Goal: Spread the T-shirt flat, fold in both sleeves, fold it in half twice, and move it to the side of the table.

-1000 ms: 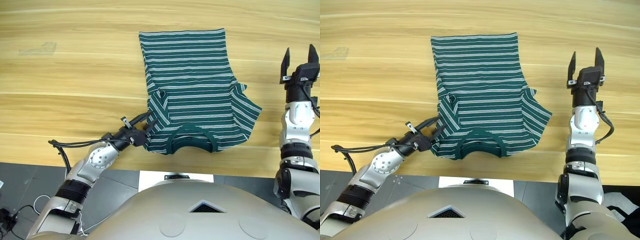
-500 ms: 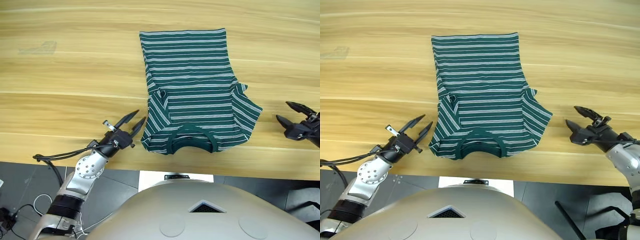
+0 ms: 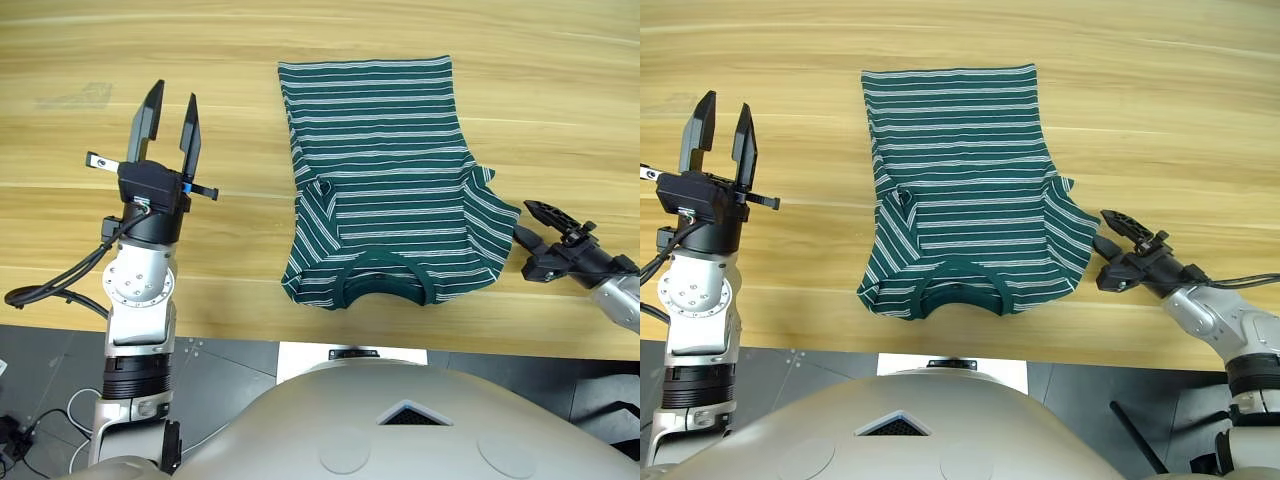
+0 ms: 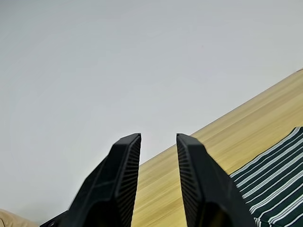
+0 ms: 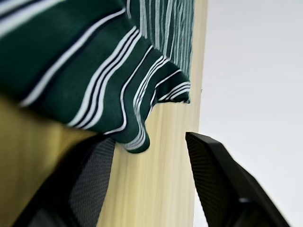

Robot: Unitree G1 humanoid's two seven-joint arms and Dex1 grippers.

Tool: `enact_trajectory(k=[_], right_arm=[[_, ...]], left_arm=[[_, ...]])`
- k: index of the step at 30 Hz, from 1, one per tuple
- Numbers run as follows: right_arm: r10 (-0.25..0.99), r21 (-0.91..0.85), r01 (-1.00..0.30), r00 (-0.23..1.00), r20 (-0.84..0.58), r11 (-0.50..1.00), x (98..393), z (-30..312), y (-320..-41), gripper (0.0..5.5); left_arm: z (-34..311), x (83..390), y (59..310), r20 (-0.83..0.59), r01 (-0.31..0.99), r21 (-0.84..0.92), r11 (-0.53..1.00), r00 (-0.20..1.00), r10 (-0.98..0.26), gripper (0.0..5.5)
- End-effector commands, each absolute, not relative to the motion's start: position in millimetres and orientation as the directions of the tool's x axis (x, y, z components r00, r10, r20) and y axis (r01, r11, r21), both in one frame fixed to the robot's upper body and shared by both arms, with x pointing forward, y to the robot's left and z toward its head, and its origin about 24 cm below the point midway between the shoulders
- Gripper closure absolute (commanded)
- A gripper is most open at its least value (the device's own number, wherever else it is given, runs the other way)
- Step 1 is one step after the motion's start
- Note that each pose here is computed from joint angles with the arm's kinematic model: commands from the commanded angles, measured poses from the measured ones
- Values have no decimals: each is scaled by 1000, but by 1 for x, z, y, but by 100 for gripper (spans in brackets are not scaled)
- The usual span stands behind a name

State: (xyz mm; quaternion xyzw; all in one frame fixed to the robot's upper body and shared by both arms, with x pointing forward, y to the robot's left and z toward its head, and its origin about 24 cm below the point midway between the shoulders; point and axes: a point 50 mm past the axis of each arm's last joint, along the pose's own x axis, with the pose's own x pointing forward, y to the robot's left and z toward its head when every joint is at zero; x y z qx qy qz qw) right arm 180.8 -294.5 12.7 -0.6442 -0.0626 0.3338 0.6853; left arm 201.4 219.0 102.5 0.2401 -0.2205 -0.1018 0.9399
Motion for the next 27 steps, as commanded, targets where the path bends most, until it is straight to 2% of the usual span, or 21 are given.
enact_trajectory(k=[1,5,9,20,27], right_arm=[[565,-909,-410,734,-378,-75,179,-1,-285,277],[560,-910,-411,740,-373,-62,179,-3,-287,277],[553,-912,-408,748,-367,-54,180,-1,-291,361],[549,-902,-431,749,-370,-20,181,-2,-291,536],[571,-906,-422,748,-338,17,183,1,-284,545]], left_arm=[[103,207,215,361,96,505,858,879,-311,412],[100,205,213,351,109,508,855,880,-321,412],[95,203,215,345,104,496,862,887,-306,410],[87,200,215,342,105,470,877,894,-291,410],[86,200,211,340,116,459,881,893,-295,410]])
